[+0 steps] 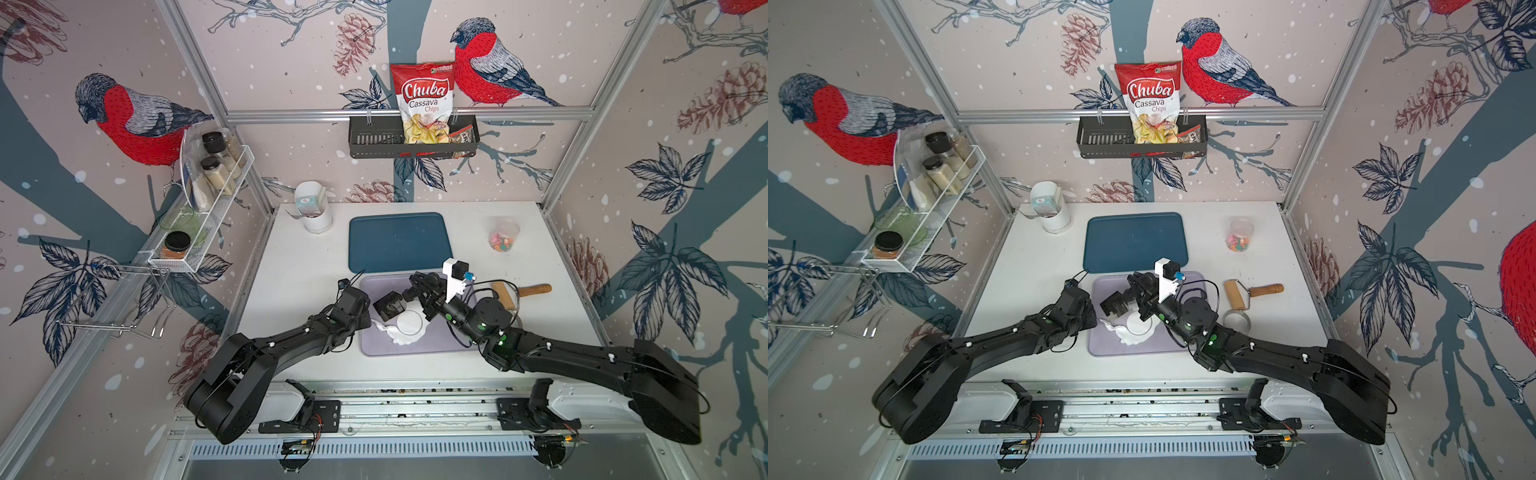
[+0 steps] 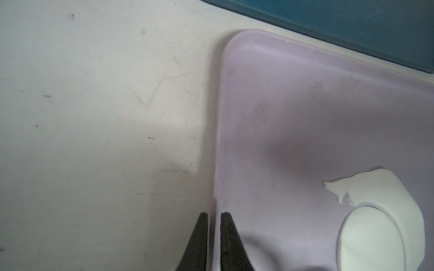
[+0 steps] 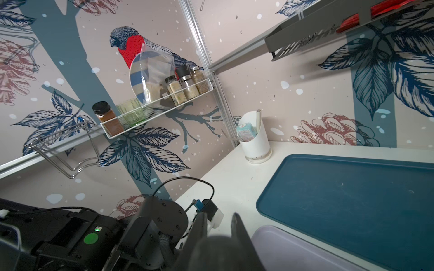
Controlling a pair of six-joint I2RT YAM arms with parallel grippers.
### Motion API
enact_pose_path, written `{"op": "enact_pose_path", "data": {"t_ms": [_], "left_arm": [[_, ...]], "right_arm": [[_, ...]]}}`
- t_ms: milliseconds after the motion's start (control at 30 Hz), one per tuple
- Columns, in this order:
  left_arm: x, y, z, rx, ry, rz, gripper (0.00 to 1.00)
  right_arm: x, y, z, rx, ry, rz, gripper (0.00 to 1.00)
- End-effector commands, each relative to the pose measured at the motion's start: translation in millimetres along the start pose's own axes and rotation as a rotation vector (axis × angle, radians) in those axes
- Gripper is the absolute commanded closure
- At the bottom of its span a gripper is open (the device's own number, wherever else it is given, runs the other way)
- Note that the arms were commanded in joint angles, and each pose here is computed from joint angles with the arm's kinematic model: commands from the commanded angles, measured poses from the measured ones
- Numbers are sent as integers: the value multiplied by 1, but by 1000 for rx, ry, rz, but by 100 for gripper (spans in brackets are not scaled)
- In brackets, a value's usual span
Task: Roll out the dumpling wrappers from the dough
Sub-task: Remove the dumpling wrapper from the work surface.
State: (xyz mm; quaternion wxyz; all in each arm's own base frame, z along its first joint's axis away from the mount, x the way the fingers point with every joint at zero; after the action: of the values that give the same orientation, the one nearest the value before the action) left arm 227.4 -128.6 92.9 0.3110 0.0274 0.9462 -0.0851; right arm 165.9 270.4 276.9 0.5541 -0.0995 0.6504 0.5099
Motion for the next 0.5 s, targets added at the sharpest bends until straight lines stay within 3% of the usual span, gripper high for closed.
{"op": "enact_pose_path", "data": {"t_ms": [0, 200, 467], "left_arm": [[-3, 3, 0, -31, -8, 16, 85], [-7, 3, 0, -42, -18, 20, 84], [-11, 6, 7, -62, -5, 38, 84]], "right_arm": [[-6, 3, 1, -23, -23, -3, 100], [-1, -19, 8, 87, -19, -75, 100], [21, -32, 20, 91, 71, -142, 100]]}}
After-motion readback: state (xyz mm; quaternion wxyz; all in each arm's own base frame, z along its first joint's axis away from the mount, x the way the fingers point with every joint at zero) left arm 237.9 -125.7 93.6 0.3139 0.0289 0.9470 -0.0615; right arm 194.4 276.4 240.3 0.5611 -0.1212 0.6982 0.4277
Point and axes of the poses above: each gripper's point midway between its finger pads, its own z axis out along the fingers, its own y axis along the line the jaws close on, x = y × z, the point moved 8 cm from there along -z, back along the fingers, and after that the axes turned 14 degrees about z, right-handed, at the moved point
